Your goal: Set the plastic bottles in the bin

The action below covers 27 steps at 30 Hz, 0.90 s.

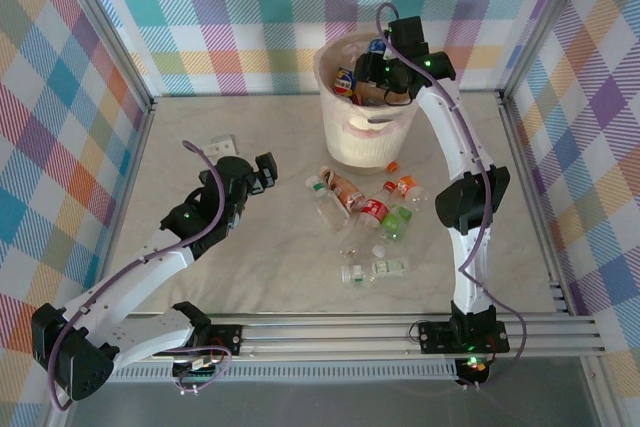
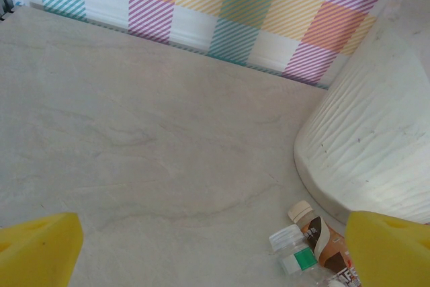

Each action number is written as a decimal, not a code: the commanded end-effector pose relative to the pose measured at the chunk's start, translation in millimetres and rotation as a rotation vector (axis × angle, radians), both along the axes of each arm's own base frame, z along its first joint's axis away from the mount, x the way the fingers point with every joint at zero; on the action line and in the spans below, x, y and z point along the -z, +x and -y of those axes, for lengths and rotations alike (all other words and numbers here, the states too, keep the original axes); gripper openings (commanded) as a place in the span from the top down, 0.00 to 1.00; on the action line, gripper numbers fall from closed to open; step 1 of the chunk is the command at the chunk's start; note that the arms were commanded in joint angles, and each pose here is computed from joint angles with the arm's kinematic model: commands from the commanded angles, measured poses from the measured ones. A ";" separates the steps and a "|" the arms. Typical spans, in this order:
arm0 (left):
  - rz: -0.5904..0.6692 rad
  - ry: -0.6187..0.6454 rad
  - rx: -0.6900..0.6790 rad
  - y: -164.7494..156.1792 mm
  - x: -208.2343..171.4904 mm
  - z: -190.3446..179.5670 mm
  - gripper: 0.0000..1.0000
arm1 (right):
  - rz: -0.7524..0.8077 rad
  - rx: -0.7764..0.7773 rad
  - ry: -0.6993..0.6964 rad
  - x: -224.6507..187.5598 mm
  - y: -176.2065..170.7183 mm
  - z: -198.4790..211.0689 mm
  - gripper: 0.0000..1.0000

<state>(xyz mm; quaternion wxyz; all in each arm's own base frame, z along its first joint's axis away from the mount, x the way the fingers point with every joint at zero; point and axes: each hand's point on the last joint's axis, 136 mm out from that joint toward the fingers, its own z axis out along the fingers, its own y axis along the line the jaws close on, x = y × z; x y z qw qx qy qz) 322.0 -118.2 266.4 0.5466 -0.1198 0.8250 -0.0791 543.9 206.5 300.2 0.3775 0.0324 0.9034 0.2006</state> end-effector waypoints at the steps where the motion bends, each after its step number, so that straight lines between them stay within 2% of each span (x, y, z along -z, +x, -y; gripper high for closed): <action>1: 0.003 -0.007 -0.015 -2.3 -0.2 -2.5 0.00 | 0.010 -0.032 -0.013 -4.6 -3.7 -6.3 0.27; 16: -0.024 0.025 -0.033 -5.5 6.7 -8.5 0.00 | 0.094 -0.046 -0.043 -49.9 -22.1 4.9 0.22; 23: -0.022 0.019 -0.038 -6.8 7.0 -9.9 0.00 | 0.128 -0.091 -0.059 -78.0 -51.6 6.6 0.19; 27: -0.023 0.020 -0.043 -8.1 7.9 -11.7 0.00 | 0.147 -0.126 -0.072 -87.7 -74.4 4.8 0.11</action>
